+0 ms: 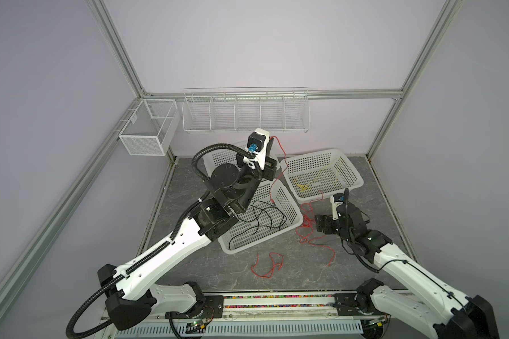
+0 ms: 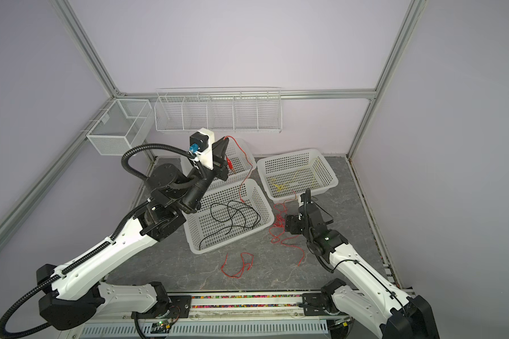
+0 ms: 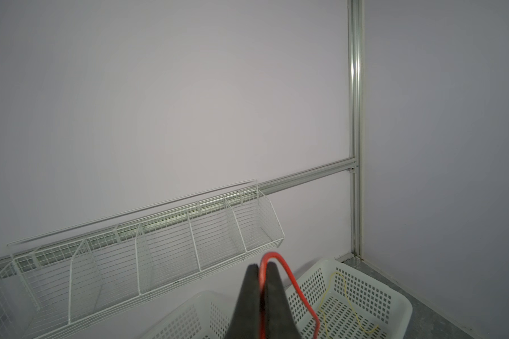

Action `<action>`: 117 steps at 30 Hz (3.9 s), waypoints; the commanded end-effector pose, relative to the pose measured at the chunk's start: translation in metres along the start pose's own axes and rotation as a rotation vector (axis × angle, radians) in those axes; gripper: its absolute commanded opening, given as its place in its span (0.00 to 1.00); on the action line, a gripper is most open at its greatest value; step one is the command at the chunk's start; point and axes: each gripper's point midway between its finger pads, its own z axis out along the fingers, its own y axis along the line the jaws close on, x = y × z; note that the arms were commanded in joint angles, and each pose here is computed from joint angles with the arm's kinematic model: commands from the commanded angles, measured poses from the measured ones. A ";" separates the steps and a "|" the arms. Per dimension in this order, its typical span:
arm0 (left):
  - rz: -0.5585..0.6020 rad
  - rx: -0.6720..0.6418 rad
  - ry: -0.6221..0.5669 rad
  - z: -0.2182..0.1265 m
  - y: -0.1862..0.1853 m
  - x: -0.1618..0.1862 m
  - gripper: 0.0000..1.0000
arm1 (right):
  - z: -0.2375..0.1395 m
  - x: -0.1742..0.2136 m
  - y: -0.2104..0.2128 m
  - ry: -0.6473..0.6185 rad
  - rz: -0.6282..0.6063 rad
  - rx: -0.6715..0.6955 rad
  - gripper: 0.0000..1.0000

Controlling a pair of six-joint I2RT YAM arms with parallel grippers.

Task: Untangle the cables
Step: 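Carry the red wire end over the farthest basket with the left gripper, then open the left gripper to drop the red wire into the farthest basket, then move the right gripper to the loose red wire while the left withdraws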

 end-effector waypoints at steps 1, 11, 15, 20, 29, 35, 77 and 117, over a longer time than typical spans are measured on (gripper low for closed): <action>-0.007 -0.053 -0.014 0.011 0.024 -0.006 0.00 | 0.000 0.007 -0.008 0.003 0.010 0.030 0.90; -0.033 -0.246 0.017 0.052 0.118 0.013 0.00 | 0.010 0.012 -0.003 0.029 0.009 0.010 0.90; -0.049 -0.320 0.060 0.066 0.159 0.037 0.00 | 0.015 0.015 0.001 0.046 0.013 -0.006 0.90; -0.032 -0.342 0.167 0.079 0.171 0.095 0.00 | 0.020 0.017 0.004 0.059 0.017 -0.016 0.90; -0.074 -0.310 0.388 0.080 0.155 0.220 0.00 | 0.025 0.012 0.010 0.065 0.016 -0.029 0.91; -0.071 -0.317 0.530 0.087 0.151 0.278 0.00 | 0.028 0.013 0.013 0.073 0.023 -0.044 0.91; -0.211 -0.291 0.860 0.083 0.128 0.383 0.82 | -0.005 0.038 0.052 0.124 -0.134 -0.238 0.92; -0.286 -0.148 0.722 -0.067 0.066 0.296 0.94 | -0.011 0.150 0.196 0.310 -0.579 -0.443 0.77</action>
